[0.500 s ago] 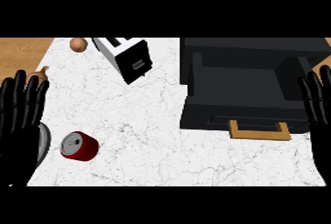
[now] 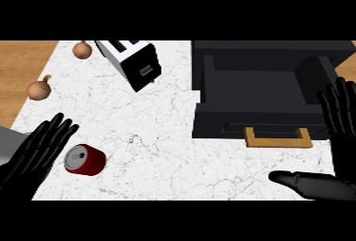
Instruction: Pick up the can, place it into the drawer and close the drawer
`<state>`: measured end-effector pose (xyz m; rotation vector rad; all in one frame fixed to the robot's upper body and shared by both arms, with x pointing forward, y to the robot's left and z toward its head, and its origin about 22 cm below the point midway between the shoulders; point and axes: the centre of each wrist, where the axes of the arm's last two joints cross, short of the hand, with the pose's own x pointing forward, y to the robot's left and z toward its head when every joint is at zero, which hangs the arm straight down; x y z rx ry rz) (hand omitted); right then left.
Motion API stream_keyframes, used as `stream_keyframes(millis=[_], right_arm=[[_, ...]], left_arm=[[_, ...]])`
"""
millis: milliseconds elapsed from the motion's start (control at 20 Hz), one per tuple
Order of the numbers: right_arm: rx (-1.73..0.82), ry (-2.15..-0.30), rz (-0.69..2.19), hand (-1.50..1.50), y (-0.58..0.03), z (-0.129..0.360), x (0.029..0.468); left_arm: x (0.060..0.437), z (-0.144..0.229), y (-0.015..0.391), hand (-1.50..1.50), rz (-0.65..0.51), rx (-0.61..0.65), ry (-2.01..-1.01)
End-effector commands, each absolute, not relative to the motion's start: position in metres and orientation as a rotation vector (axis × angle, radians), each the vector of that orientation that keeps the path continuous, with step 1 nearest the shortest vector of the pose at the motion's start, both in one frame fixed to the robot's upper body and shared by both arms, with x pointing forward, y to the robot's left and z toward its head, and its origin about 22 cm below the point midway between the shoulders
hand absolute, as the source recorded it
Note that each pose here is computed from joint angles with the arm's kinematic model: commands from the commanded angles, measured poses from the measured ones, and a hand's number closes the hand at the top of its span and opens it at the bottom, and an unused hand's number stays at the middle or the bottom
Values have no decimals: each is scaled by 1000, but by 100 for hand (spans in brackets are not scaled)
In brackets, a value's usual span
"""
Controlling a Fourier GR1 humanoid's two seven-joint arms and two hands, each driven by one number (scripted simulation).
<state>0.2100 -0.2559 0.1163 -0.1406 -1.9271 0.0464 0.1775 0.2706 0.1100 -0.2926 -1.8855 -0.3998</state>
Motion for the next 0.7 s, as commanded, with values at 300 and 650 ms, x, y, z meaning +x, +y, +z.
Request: stream_keyframes(millis=[300,650], right_arm=[[-154,-1780,-2,-150,-256,100,198],[-163,-1782,4,-150,-281,94,189]], left_arm=[[146,128,315,-150,-465,-320,-1711],[140,129,344,-150,-379,-306,-1689]])
